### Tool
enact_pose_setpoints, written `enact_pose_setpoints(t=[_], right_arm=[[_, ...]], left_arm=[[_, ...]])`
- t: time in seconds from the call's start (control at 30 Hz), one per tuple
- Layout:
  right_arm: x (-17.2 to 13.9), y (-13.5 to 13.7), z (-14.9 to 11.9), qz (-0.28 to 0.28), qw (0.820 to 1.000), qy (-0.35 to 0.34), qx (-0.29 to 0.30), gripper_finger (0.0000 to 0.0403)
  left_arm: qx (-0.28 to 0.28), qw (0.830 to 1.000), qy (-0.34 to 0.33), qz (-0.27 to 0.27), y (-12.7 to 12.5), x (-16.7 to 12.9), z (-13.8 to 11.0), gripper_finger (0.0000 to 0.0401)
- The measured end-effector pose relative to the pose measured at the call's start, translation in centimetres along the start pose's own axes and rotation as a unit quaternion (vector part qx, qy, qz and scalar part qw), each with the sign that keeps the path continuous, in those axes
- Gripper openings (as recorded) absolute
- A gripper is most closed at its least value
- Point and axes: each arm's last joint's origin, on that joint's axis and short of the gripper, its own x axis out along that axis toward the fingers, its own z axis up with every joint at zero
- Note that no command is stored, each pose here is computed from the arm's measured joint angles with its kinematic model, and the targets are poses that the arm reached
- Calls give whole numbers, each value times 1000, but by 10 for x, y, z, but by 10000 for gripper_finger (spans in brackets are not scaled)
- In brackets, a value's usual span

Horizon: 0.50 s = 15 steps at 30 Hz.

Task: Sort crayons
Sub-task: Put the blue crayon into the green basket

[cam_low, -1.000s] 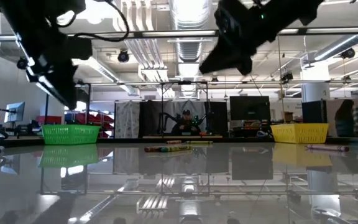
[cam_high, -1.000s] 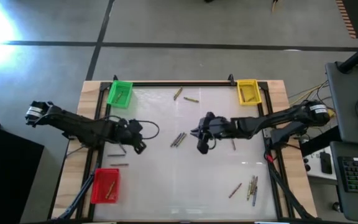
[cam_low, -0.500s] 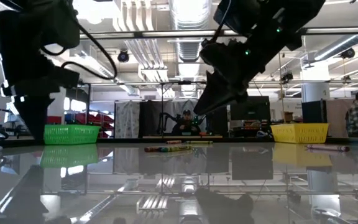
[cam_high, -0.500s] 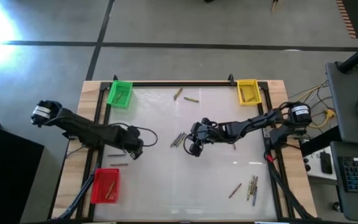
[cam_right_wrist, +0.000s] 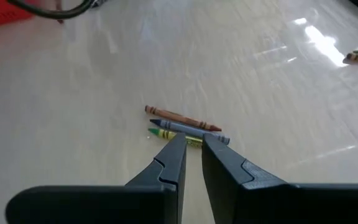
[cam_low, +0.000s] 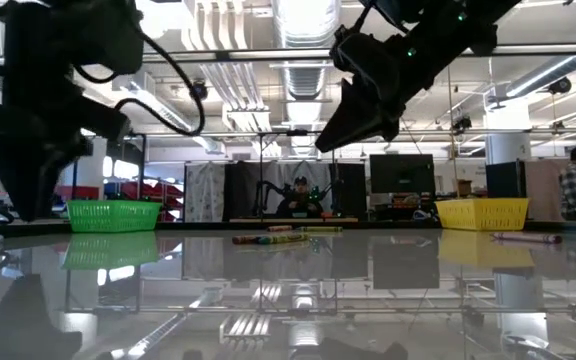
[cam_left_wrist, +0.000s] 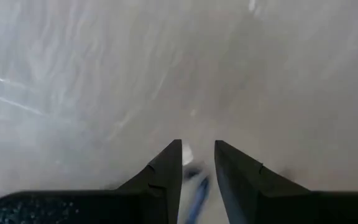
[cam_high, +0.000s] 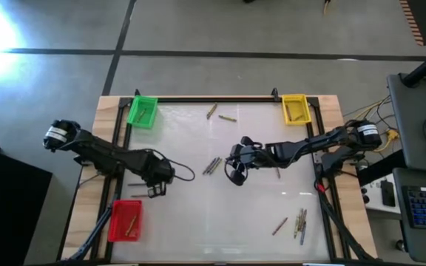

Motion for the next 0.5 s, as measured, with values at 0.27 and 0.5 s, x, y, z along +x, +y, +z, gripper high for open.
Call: enact_pose_setpoints(t=[0.27,0.5], right_arm=[[0,3,-11,-5,999,42,-18,43],[-1,5,-10,-2,999,41,-20,43]], left_arm=[[63,988,122,64,7,8,-26,77],[83,983,162,23,4,20,-32,77]])
